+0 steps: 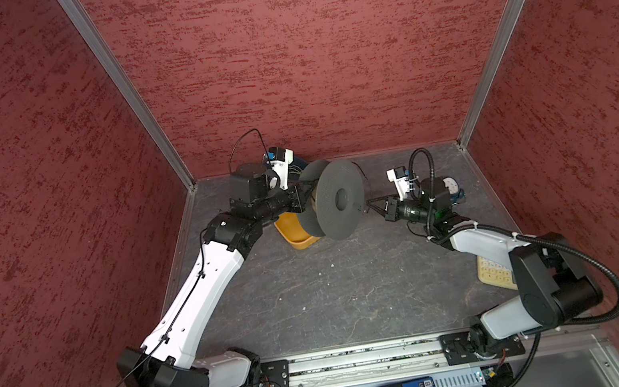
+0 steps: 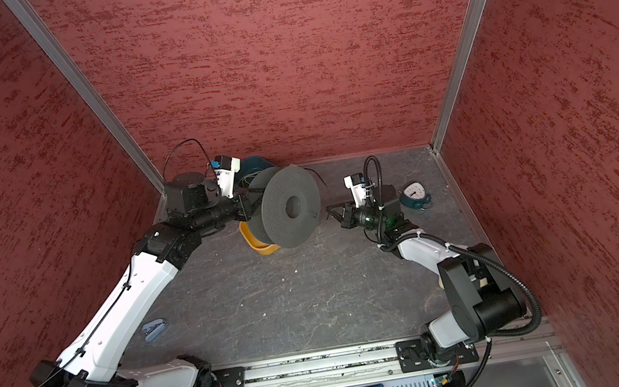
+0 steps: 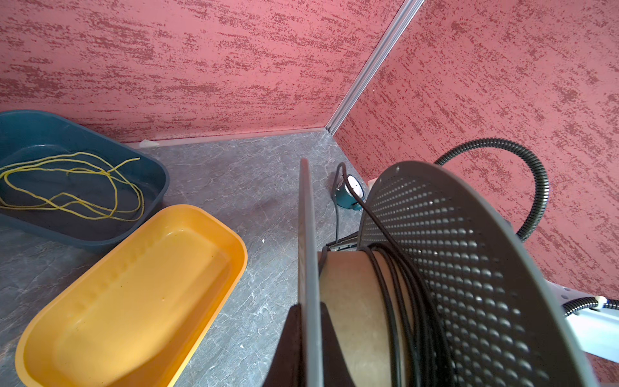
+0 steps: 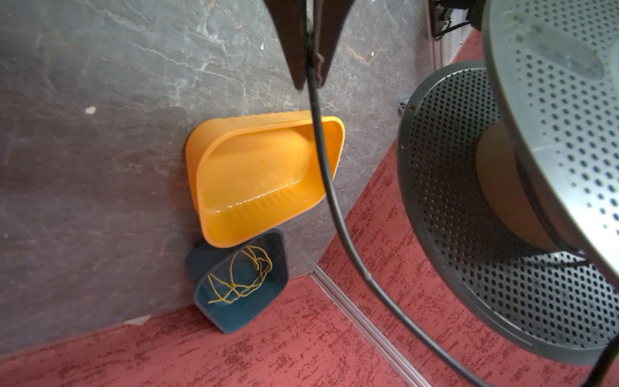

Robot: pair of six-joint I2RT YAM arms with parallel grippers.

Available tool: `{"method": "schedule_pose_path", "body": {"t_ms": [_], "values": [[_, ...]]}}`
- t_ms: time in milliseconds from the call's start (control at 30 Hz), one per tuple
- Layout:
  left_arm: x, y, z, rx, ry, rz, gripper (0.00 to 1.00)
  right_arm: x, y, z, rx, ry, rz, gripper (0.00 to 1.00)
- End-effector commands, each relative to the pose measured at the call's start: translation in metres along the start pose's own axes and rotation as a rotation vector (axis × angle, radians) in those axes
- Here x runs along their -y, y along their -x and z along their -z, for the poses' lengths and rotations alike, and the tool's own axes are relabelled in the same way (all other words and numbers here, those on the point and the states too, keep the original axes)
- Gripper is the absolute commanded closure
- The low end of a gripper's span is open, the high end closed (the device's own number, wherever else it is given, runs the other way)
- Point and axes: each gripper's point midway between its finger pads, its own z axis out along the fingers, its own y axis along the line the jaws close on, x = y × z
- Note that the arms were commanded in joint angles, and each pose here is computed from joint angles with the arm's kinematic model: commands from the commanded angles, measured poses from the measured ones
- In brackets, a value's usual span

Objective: Wrap the cables

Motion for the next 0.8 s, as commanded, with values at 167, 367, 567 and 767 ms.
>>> {"method": "schedule_pose_path", "body": {"t_ms": [167,367,567,767], "values": [[0.003,0.031,-0.004,0.135,-0.150,0.098,1.00,-0.020,0.003,0.007,0.039,0.104,-0.020,1.00],[-0.013,0.042,-0.014,0.245,-0.202,0.211,1.00,-0.038,-0.014,0.017,0.045,0.187,-0.075,1.00],[-0.019,0.052,-0.027,0.341,-0.263,0.280,1.00,-0.054,-0.028,0.015,0.040,0.243,-0.106,1.00],[-0.015,0.061,-0.035,0.406,-0.308,0.298,1.00,-0.077,-0.035,0.005,0.028,0.328,-0.132,1.00]]}}
